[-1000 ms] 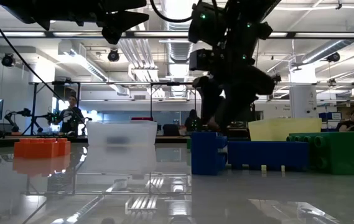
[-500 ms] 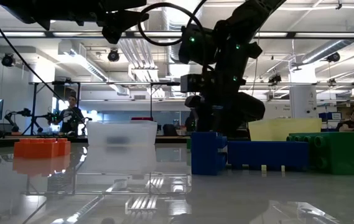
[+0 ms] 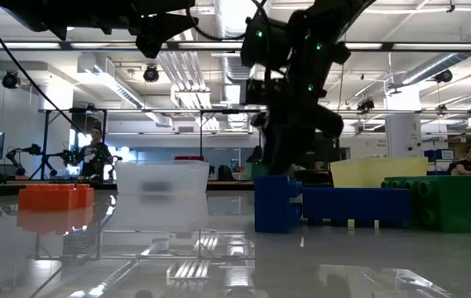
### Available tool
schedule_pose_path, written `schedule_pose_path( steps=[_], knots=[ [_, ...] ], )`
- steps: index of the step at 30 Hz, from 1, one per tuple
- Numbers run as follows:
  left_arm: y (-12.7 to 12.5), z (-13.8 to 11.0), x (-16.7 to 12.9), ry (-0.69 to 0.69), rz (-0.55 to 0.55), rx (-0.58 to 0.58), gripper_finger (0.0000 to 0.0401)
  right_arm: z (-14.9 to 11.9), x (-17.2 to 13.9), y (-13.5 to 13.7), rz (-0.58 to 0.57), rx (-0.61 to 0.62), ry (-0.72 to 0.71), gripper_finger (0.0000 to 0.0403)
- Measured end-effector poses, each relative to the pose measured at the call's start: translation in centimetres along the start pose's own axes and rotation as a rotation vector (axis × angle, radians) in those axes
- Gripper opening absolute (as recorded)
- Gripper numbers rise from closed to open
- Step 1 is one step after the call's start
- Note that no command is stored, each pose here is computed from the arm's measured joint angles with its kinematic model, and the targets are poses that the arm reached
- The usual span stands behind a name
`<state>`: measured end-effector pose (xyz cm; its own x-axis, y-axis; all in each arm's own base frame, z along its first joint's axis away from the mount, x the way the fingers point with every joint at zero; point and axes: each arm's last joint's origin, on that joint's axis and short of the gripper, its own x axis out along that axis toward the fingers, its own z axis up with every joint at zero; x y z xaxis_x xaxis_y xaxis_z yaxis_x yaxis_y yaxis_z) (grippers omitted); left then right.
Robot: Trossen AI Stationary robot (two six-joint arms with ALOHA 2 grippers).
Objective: Sort & place blocks by color
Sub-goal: Put the green game piece into the yellow bin
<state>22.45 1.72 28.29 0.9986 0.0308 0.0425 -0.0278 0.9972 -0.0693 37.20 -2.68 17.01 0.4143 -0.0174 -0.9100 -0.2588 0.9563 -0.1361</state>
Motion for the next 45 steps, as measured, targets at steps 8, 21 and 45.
schedule_pose_path(
  steps=[8, 21, 45],
  knots=[
    [0.0, 0.0, 0.0, -0.001, 0.000, 0.000, 0.0191, -1.5, -4.8, -2.8, -0.204, 0.333, 0.055, 0.0126],
    [0.0, 0.0, 0.0, -0.006, -0.001, 0.000, 0.0191, -9.5, -11.1, -7.8, -0.490, 1.003, 0.108, 0.0135],
    [0.0, 0.0, 0.0, -0.005, 0.000, 0.000, 0.0191, -16.8, -7.9, -8.0, -0.674, 1.356, 0.040, 0.0192]
  ],
)
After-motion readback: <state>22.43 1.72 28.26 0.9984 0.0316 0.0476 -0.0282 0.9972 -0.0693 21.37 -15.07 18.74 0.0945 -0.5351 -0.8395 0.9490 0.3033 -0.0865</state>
